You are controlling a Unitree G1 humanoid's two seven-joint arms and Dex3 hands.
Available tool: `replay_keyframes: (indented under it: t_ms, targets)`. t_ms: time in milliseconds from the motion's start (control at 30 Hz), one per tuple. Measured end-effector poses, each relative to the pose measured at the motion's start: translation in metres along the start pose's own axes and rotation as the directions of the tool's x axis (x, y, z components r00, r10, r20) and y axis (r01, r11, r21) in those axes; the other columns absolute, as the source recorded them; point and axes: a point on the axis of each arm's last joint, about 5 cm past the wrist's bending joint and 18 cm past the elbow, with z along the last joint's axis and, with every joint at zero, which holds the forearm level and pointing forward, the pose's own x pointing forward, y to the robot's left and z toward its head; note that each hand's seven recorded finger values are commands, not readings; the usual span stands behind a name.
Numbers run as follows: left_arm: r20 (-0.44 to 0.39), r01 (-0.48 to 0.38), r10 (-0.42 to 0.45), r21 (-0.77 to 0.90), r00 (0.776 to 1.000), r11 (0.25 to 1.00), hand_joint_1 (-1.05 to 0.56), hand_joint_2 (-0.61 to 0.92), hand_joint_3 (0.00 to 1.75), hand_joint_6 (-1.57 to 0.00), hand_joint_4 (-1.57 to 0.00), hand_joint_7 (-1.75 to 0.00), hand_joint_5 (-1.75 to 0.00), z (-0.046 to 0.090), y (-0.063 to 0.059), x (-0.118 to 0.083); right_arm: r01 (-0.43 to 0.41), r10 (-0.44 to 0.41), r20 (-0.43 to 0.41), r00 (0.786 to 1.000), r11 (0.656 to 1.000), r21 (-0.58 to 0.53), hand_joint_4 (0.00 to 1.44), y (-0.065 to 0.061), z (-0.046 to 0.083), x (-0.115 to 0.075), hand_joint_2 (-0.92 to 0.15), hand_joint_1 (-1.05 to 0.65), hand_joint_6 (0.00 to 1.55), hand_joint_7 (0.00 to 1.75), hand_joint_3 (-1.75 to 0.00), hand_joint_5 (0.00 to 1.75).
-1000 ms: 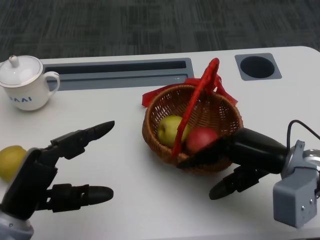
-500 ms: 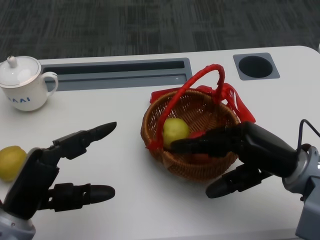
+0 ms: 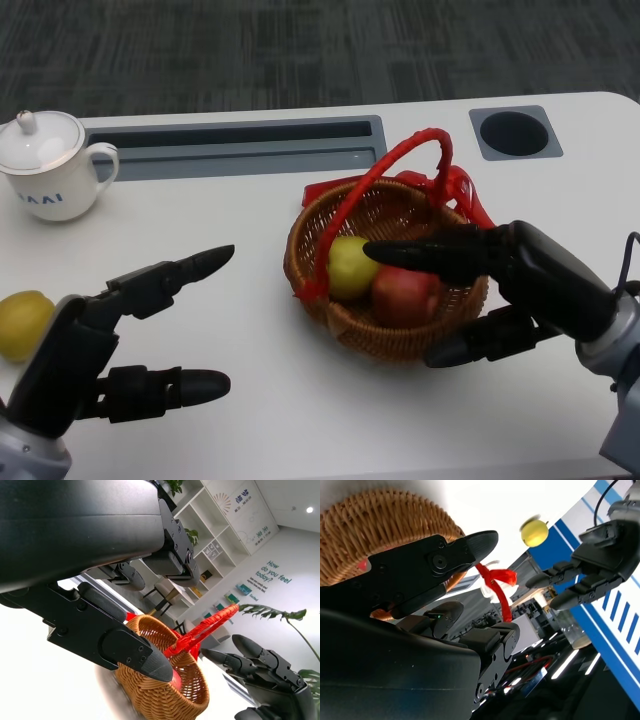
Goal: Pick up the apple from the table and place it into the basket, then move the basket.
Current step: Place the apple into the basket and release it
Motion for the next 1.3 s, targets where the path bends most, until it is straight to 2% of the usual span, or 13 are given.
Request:
replay_keyframes:
  t_ms: [100, 200, 300, 433, 600, 800, 967, 1167, 1200, 1233, 1300]
  targets:
    - [0.001, 0.002, -0.002, 0.0, 1.0, 1.0, -0.62, 0.78, 0.0, -0.6, -0.63, 0.0, -0.01, 0.0, 0.0, 0.0, -0.012, 0.012, -0.054, 0.998, 1.0, -0.008, 0.65, -0.002, -0.003, -0.004, -0.82, -0.68, 0.5, 0.03, 0.0, 0.02]
    - [0.002, 0.002, -0.002, 0.001, 1.0, 1.0, -0.62, 0.78, 0.0, -0.6, -0.63, 0.0, 0.0, 0.0, 0.0, 0.001, -0.058, 0.056, -0.111, 0.992, 0.998, -0.017, 0.72, -0.001, -0.006, -0.006, -0.82, -0.7, 0.56, 0.04, 0.0, 0.04]
    - [0.005, 0.003, -0.003, 0.001, 1.0, 1.0, -0.62, 0.78, 0.0, -0.61, -0.63, 0.0, 0.0, 0.0, 0.0, 0.001, -0.128, 0.123, -0.161, 0.979, 0.992, -0.022, 0.8, 0.005, -0.008, -0.006, -0.82, -0.72, 0.61, 0.04, 0.0, 0.06]
    - [0.008, 0.004, -0.004, 0.001, 1.0, 1.0, -0.61, 0.78, 0.0, -0.61, -0.64, 0.0, -0.01, 0.0, 0.0, 0.002, -0.189, 0.181, -0.211, 0.961, 0.982, -0.016, 0.83, 0.012, -0.011, -0.004, -0.81, -0.7, 0.65, 0.04, 0.0, 0.05]
    - [0.012, 0.004, -0.004, 0.001, 1.0, 1.0, -0.61, 0.78, 0.0, -0.61, -0.64, 0.0, 0.0, 0.001, 0.0, 0.002, -0.28, 0.263, -0.222, 0.939, 0.959, -0.048, 0.87, 0.014, -0.013, 0.011, -0.81, -0.69, 0.74, 0.04, 0.0, 0.04]
    - [0.014, 0.003, -0.003, 0.001, 1.0, 1.0, -0.62, 0.79, 0.0, -0.61, -0.64, 0.0, 0.0, 0.001, 0.0, 0.002, -0.334, 0.314, -0.217, 0.924, 0.941, -0.061, 0.94, 0.027, -0.012, 0.026, -0.81, -0.65, 0.81, 0.03, -0.01, 0.04]
    - [0.017, 0.002, -0.002, 0.0, 1.0, 1.0, -0.61, 0.8, 0.0, -0.6, -0.64, 0.0, 0.0, 0.001, -0.001, 0.002, -0.391, 0.362, -0.242, 0.9, 0.917, -0.084, 0.94, 0.025, -0.013, 0.044, -0.83, -0.61, 0.8, 0.01, -0.01, 0.02]
    - [0.019, -0.005, 0.005, -0.01, 1.0, 1.0, -0.63, 0.8, 0.0, -0.61, -0.65, 0.0, 0.0, 0.001, -0.003, 0.002, -0.458, 0.412, -0.291, 0.864, 0.882, -0.112, 1.06, 0.024, -0.013, 0.064, -0.86, -0.54, 0.87, 0.03, -0.01, 0.05]
    - [0.02, -0.006, 0.007, -0.012, 1.0, 1.0, -0.63, 0.8, 0.0, -0.61, -0.65, 0.0, 0.0, 0.001, -0.004, 0.002, -0.468, 0.417, -0.3, 0.858, 0.876, -0.119, 1.1, 0.024, -0.013, 0.068, -0.88, -0.51, 0.91, 0.03, -0.01, 0.13]
    - [0.02, -0.008, 0.008, -0.014, 1.0, 1.0, -0.63, 0.8, 0.0, -0.61, -0.65, 0.0, 0.0, 0.002, -0.004, 0.002, -0.477, 0.422, -0.31, 0.852, 0.87, -0.126, 1.11, 0.024, -0.013, 0.071, -0.89, -0.47, 0.96, 0.03, -0.01, 0.34]
    - [0.022, -0.011, 0.011, -0.017, 1.0, 1.0, -0.64, 0.81, 0.01, -0.6, -0.65, 0.0, 0.0, 0.002, -0.005, 0.002, -0.49, 0.428, -0.325, 0.844, 0.86, -0.14, 1.02, 0.025, -0.013, 0.077, -0.9, -0.38, 1.06, 0.02, 0.0, 0.96]
